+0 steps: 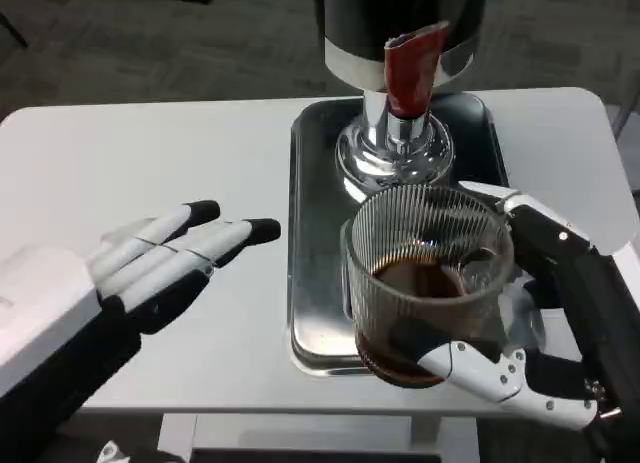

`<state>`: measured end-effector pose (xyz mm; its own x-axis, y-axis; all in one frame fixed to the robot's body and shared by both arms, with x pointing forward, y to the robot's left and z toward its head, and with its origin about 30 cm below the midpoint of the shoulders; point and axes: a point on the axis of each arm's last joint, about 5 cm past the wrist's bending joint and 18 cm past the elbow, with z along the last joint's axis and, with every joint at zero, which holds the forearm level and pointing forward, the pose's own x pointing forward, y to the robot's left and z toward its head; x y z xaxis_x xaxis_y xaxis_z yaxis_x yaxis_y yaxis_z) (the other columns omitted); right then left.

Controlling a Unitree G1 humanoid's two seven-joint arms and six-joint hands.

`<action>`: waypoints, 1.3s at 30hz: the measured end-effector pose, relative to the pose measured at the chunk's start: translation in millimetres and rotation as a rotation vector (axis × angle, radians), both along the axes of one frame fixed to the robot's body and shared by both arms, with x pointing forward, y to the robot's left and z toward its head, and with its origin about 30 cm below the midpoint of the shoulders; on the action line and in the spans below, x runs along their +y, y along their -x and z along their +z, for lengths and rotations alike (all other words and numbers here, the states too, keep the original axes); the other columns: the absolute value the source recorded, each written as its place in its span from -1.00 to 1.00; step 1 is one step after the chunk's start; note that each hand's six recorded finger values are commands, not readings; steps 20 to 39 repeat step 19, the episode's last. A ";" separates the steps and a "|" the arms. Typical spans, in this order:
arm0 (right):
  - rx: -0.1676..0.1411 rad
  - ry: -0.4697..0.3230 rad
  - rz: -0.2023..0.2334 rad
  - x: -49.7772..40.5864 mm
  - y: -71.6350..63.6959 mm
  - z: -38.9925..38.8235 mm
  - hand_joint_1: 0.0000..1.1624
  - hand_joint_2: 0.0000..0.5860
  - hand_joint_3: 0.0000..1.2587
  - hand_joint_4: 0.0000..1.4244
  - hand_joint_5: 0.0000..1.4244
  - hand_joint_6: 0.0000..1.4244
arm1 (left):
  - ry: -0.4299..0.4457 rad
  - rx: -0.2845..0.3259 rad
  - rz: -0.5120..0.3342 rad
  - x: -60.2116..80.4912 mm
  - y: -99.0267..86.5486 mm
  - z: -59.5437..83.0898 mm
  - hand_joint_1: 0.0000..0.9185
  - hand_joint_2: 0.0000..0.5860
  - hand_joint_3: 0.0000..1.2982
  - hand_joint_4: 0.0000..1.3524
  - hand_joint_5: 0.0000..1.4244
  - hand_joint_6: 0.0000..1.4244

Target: Grasp the cup under the faucet to collect the drink, then remove the cup.

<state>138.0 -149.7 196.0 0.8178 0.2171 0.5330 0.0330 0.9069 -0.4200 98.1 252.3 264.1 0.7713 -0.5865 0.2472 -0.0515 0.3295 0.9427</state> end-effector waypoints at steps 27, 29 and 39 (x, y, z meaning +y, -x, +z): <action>0.011 0.027 -0.030 -6.7 1.6 -0.2 0.43 -0.27 0.71 0.80 1.00 1.00 | -0.005 0.004 -0.014 -0.3 1.1 2.2 -1.00 -0.76 -0.88 -1.00 -1.00 -0.92; 0.011 0.027 -0.030 -6.7 1.6 -0.2 0.43 -0.27 0.71 0.80 1.00 1.00 | -0.005 0.004 -0.014 -0.3 1.1 2.2 -1.00 -0.76 -0.88 -1.00 -1.00 -0.92; 0.011 0.027 -0.030 -6.7 1.6 -0.2 0.43 -0.27 0.71 0.80 1.00 1.00 | -0.005 0.004 -0.014 -0.3 1.1 2.2 -1.00 -0.76 -0.88 -1.00 -1.00 -0.92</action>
